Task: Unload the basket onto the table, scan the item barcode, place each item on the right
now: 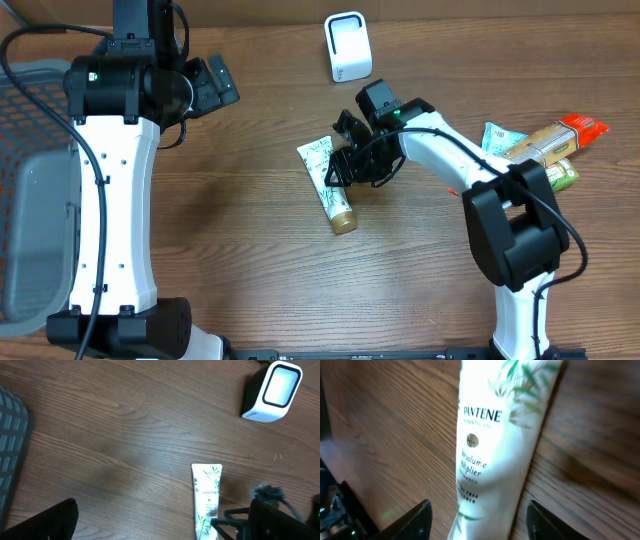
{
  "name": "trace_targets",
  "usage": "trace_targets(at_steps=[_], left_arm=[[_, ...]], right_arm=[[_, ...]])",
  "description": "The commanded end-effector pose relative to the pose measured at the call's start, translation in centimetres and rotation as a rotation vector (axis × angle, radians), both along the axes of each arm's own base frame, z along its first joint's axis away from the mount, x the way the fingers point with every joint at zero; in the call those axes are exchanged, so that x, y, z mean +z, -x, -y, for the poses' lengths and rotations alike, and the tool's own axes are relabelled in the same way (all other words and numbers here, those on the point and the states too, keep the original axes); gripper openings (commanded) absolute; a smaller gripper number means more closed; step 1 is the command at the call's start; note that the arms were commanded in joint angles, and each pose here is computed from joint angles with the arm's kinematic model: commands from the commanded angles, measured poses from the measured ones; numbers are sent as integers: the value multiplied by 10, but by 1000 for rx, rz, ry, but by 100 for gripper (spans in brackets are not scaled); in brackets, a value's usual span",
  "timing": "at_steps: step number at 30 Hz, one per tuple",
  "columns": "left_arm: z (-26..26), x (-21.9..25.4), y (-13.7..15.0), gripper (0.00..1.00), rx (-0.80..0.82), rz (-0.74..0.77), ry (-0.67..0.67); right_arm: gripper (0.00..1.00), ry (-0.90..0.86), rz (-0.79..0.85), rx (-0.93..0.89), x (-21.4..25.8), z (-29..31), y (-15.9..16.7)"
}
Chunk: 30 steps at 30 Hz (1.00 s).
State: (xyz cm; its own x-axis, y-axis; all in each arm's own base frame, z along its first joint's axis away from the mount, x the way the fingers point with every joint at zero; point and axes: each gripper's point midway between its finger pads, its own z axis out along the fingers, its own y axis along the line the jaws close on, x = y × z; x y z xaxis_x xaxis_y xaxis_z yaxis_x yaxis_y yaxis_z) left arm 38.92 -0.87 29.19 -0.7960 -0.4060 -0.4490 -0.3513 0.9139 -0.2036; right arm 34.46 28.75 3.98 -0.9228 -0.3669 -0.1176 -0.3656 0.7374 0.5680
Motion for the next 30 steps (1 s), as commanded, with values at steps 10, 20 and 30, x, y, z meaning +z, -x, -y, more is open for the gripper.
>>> trace_targets(at_steps=[10, 20, 30], left_arm=[[-1, 0, -2, 100, -11, 1, -13], [-1, 0, -2, 100, -11, 1, -13], [-1, 0, -2, 100, -11, 1, -13]], right_arm=[[37, -15, -122, -45, -37, -3, 25], [4, -112, -162, -40, -20, -9, 23], [4, 179, 147, -140, 55, 45, -22]])
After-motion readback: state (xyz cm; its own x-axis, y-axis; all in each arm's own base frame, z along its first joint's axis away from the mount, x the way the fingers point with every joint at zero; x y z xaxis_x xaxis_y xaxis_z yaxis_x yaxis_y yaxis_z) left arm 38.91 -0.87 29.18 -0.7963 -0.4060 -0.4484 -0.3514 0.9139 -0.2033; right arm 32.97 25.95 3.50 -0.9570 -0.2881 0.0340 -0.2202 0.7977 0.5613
